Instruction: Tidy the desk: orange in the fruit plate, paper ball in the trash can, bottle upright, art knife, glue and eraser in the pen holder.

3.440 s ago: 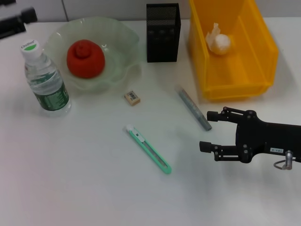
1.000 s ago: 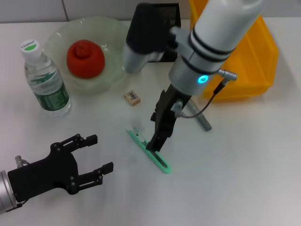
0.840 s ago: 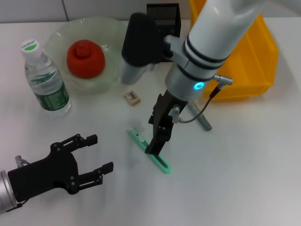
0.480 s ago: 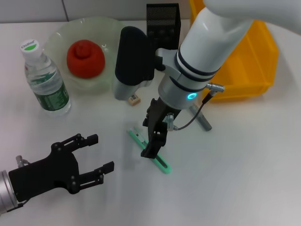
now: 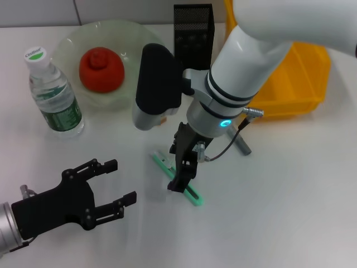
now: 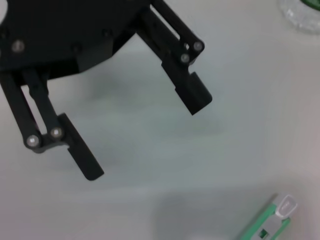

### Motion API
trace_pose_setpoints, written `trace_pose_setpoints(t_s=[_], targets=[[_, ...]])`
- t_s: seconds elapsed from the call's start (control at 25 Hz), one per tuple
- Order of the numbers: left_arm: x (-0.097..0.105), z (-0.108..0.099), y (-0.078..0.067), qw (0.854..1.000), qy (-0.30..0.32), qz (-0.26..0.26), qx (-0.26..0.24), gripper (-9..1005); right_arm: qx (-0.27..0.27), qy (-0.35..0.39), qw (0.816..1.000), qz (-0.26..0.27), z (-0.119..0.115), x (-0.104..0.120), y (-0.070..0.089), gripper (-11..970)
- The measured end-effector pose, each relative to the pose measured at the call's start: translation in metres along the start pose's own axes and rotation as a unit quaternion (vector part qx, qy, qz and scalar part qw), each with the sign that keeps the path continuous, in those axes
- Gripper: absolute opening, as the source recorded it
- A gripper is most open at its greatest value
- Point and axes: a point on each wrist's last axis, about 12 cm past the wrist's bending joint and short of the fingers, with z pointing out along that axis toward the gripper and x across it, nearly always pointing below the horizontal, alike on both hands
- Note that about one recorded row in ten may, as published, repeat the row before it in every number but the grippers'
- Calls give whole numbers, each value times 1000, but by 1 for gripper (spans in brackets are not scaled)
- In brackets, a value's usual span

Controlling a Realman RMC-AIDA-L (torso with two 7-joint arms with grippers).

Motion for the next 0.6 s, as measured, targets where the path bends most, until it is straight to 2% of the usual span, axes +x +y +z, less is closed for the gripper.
trace_pose_setpoints(t_s=[0.6], targets=[[-1, 1, 1, 1000, -2, 1, 1, 804, -5, 2, 1000, -12, 4, 1, 6, 823]])
